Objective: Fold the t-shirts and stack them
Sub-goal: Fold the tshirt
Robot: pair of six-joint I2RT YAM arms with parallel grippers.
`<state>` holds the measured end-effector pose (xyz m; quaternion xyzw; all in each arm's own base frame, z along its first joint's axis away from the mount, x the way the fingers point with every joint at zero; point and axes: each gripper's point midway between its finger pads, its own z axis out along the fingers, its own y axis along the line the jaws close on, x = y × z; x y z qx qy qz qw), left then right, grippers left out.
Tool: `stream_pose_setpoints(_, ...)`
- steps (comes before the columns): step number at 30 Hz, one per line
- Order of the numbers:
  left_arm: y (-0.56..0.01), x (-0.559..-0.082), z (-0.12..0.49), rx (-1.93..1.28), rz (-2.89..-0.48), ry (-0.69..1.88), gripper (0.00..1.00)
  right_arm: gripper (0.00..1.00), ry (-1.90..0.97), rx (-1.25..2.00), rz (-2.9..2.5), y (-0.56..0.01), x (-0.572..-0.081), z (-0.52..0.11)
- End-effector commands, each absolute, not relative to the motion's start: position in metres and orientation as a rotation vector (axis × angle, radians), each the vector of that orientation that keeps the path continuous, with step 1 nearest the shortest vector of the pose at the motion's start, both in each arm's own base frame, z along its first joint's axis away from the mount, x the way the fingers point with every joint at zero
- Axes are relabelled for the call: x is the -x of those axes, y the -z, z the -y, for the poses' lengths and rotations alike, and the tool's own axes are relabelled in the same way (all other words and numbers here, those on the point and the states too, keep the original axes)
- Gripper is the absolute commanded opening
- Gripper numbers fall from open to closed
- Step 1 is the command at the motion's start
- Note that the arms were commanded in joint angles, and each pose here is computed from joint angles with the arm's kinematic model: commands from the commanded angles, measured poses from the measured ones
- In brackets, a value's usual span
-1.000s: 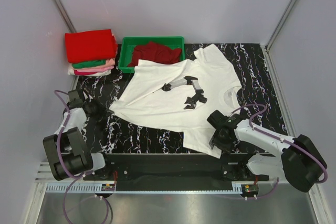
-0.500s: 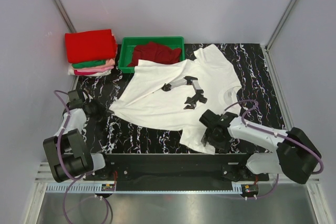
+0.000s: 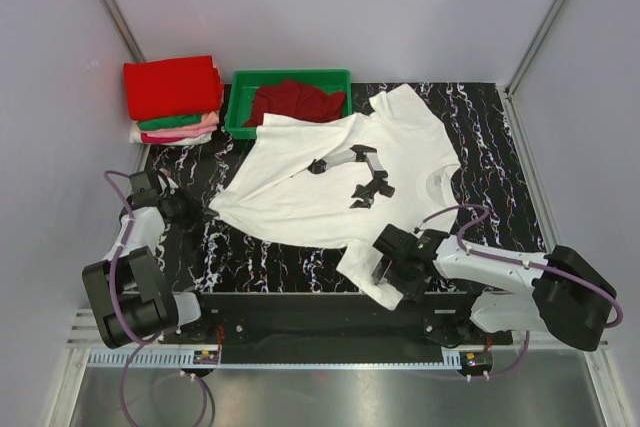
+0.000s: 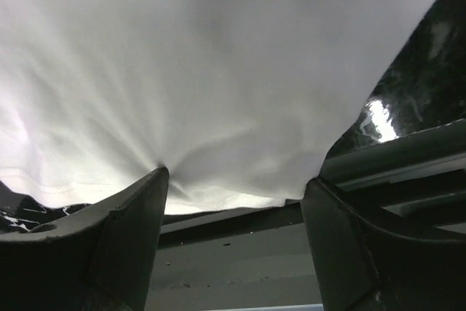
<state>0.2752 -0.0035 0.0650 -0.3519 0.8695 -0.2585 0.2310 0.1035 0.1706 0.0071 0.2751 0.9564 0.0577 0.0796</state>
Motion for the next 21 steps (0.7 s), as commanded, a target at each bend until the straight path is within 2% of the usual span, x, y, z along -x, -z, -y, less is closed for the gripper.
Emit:
stream_pose_setpoints(1,-0.079,-0.282,0.003,0.897,-2.351,0.725,0.00,0.77,-0.159,-0.862,-2.838,0.000,-0.096,-0.171)
stream_pose_setpoints(5,-0.079,-0.283,0.003,0.897,-2.348,0.727,0.00,0.70,-0.153,-0.861,-2.857,0.024,-0.090,-0.171)
stream_pose_setpoints(6,-0.079,-0.283,0.002,0.894,-2.350,0.726,0.00,0.64,-0.157,-0.852,-2.858,0.026,-0.092,-0.173)
stream_pose_setpoints(12,-0.083,-0.279,0.004,0.876,-2.353,0.720,0.00,0.55,-0.112,-0.785,-2.831,0.008,-0.096,-0.170)
stream_pose_setpoints(15,-0.086,-0.277,0.009,0.863,-2.354,0.723,0.00,0.31,-0.109,-0.779,-2.773,-0.008,-0.096,-0.158)
stream_pose_setpoints(16,-0.087,-0.276,0.012,0.864,-2.354,0.735,0.00,0.14,-0.124,-0.787,-2.762,-0.010,-0.096,-0.157)
stream_pose_setpoints(17,-0.090,-0.275,0.013,0.854,-2.347,0.739,0.00,0.08,-0.154,-0.795,-2.753,-0.014,-0.094,-0.154)
stream_pose_setpoints(19,-0.093,-0.271,0.018,0.846,-2.355,0.750,0.00,0.00,-0.217,-0.822,-2.738,-0.022,-0.092,-0.153)
stream_pose_setpoints(21,-0.100,-0.267,0.024,0.817,-2.352,0.758,0.00,0.00,-0.192,-0.827,-2.736,-0.027,-0.087,-0.143)
